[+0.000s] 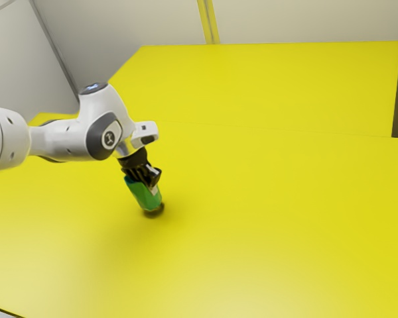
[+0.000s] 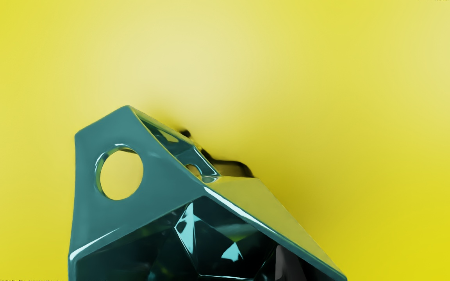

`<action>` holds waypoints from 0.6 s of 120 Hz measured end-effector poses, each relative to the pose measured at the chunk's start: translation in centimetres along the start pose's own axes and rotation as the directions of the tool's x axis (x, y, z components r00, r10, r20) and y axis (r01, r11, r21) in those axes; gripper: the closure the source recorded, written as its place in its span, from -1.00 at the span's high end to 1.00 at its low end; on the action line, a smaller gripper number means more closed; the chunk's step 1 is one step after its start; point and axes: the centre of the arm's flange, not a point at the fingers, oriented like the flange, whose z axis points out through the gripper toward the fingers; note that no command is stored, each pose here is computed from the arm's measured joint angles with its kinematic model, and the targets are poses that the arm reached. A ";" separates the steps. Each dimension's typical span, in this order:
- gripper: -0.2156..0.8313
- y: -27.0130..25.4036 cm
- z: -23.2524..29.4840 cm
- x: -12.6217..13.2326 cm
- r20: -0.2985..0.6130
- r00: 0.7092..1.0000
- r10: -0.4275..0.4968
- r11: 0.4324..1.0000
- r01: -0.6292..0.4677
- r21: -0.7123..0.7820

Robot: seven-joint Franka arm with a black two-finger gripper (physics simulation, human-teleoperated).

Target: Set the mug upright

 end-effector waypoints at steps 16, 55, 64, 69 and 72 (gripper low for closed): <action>-0.91 1.1 0.4 0.1 0.007 0.999 -0.036 0.999 0.036 0.002; -0.91 2.1 2.3 0.3 0.038 0.992 -0.119 0.993 0.119 0.005; -0.87 1.7 2.3 0.3 0.041 0.989 -0.143 0.990 0.143 0.005; -0.82 1.6 2.3 0.3 0.043 0.987 -0.154 0.988 0.154 0.004; -0.79 1.6 2.3 0.2 0.044 0.986 -0.160 0.987 0.160 0.004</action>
